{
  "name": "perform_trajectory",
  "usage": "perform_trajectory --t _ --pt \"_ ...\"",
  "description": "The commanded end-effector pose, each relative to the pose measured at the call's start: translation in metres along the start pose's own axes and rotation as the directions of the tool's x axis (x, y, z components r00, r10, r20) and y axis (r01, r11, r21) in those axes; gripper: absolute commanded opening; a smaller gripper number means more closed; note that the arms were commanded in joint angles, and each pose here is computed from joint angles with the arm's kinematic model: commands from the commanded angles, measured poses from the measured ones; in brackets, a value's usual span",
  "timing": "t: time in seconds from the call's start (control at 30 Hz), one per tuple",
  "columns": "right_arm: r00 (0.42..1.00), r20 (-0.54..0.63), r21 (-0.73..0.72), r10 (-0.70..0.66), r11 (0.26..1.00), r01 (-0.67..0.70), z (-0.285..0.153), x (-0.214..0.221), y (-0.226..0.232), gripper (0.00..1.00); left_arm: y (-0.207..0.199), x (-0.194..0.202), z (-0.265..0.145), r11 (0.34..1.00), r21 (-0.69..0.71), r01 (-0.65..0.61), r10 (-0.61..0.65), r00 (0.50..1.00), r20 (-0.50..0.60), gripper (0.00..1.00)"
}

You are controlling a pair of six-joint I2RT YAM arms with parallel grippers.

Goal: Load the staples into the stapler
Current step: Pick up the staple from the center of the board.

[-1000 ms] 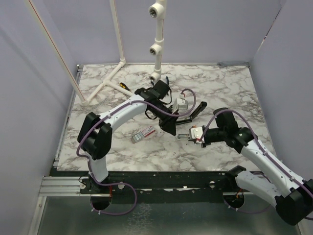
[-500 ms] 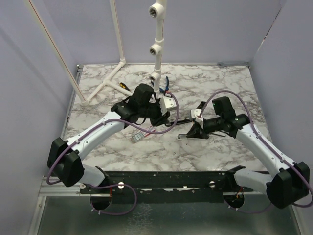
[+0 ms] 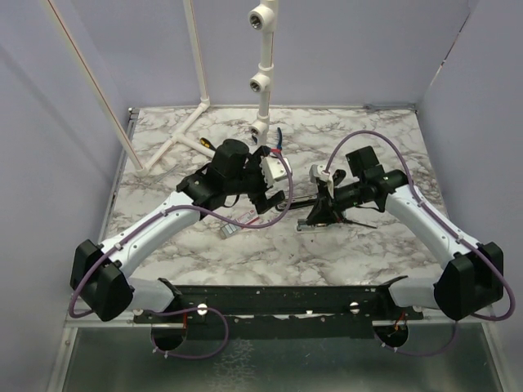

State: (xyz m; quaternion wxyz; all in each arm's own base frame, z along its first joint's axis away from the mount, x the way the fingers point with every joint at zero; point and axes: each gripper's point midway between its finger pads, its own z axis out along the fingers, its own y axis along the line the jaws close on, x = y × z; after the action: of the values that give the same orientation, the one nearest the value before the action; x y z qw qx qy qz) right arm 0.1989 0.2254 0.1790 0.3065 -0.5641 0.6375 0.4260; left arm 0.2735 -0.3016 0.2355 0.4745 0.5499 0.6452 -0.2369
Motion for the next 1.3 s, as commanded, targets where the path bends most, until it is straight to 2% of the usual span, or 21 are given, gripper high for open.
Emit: perform_trajectory --t 0.0,0.17,0.27,0.37,0.43,0.57,0.67,0.83,1.0,1.13,1.27 --pt "1.000 0.015 0.007 0.013 1.000 -0.014 -0.006 -0.010 0.005 0.07 0.008 0.001 -0.012 0.996 -0.080 0.049 -0.048 0.999 0.010 0.99" --pt "1.000 0.005 0.027 0.006 1.000 -0.006 -0.009 -0.011 0.004 0.07 -0.005 0.008 -0.013 0.987 -0.052 0.154 -0.153 0.988 0.014 0.99" --pt "1.000 0.003 0.026 0.020 0.999 -0.020 -0.009 -0.011 0.004 0.07 -0.008 0.011 -0.015 0.989 -0.049 0.142 -0.141 0.990 0.027 0.94" --pt "0.998 0.012 0.009 0.057 0.998 -0.057 -0.006 -0.009 0.003 0.07 -0.005 0.009 -0.019 0.994 -0.068 0.087 -0.084 0.996 0.043 0.94" --pt "0.995 0.025 -0.009 0.093 0.996 -0.093 -0.005 -0.009 0.003 0.07 -0.005 0.012 -0.017 0.997 -0.063 0.045 -0.043 0.999 0.028 0.99" --pt "0.981 0.031 -0.024 0.193 0.981 -0.192 -0.002 -0.006 -0.003 0.07 -0.013 0.010 -0.010 0.994 -0.001 -0.107 0.107 0.994 0.013 0.99" --pt "0.954 0.037 -0.046 0.297 0.954 -0.295 -0.001 -0.005 -0.012 0.07 -0.022 0.005 -0.004 0.973 0.036 -0.227 0.227 0.974 0.006 0.98" --pt "0.897 0.099 -0.104 0.430 0.901 -0.421 -0.006 -0.009 -0.024 0.06 -0.047 0.010 0.007 0.909 0.096 -0.405 0.408 0.913 -0.009 0.93" --pt "0.866 0.099 -0.147 0.490 0.868 -0.474 -0.003 -0.008 -0.030 0.06 -0.058 0.008 0.022 0.876 0.145 -0.460 0.469 0.882 -0.033 0.85" --pt "0.846 0.090 -0.164 0.525 0.846 -0.507 0.000 -0.006 -0.033 0.05 -0.060 0.006 0.033 0.853 0.142 -0.502 0.514 0.855 -0.067 0.83" --pt "0.833 0.087 -0.183 0.547 0.830 -0.526 0.002 -0.005 -0.034 0.05 -0.058 0.006 0.037 0.837 0.124 -0.532 0.544 0.834 -0.095 0.76"
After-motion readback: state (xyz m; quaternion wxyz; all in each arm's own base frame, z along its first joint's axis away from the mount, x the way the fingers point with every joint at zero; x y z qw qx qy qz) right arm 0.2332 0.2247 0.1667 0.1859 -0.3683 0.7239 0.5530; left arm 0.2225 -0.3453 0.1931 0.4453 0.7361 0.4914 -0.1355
